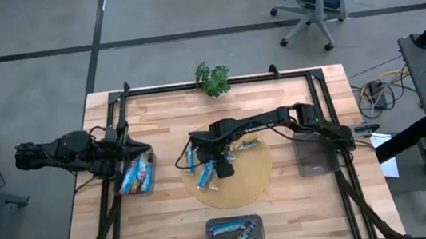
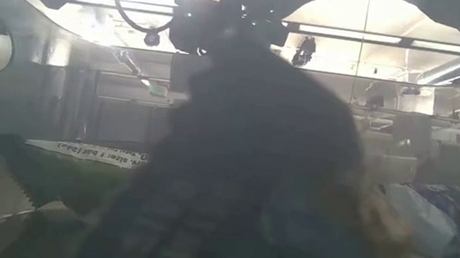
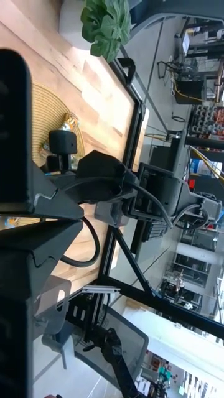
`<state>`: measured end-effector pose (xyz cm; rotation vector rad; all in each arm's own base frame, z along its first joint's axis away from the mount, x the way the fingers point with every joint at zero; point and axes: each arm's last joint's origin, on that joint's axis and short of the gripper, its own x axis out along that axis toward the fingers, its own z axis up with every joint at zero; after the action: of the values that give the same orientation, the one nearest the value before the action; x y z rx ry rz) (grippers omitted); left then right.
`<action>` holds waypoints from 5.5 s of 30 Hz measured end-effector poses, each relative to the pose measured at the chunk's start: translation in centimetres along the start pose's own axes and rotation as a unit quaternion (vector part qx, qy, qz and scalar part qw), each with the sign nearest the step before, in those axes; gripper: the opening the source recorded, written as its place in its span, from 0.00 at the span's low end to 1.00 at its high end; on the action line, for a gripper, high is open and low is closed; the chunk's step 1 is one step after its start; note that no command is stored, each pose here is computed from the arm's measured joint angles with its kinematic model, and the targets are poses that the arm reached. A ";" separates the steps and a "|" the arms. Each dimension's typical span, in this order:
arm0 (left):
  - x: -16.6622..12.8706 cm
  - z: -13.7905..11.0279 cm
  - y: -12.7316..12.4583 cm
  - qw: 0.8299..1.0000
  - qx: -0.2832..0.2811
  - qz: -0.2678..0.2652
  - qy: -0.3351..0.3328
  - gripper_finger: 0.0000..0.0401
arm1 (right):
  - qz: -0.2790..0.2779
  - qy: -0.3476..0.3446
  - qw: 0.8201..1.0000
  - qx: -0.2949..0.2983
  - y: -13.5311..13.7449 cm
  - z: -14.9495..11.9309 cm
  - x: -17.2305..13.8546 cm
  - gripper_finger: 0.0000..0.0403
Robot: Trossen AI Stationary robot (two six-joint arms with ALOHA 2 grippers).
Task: Pick and place Granola Bars by type
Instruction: Put the blue granola bar into the bottom bin, then put the yellow granola bar into the top right bin
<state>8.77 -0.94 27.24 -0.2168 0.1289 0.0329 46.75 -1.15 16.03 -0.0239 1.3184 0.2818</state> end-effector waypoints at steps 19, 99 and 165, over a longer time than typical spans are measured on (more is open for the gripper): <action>0.0 0.0 0.0 1.000 -0.004 -0.001 0.000 0.00 | 0.000 -0.007 1.000 -0.015 0.3 1.0 -2.2 0.13; 0.0 0.0 0.0 1.000 -0.011 -0.001 0.001 0.00 | 0.157 -0.046 0.976 0.146 24.9 2.4 -3.1 0.26; 0.0 0.1 0.0 1.000 -0.012 -0.003 -0.005 0.00 | -0.114 -0.387 0.910 0.093 11.3 -11.3 -25.7 0.02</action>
<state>8.80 -0.95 27.34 -0.2404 0.1177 0.0301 27.91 2.85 39.32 0.0872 0.5347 -0.0461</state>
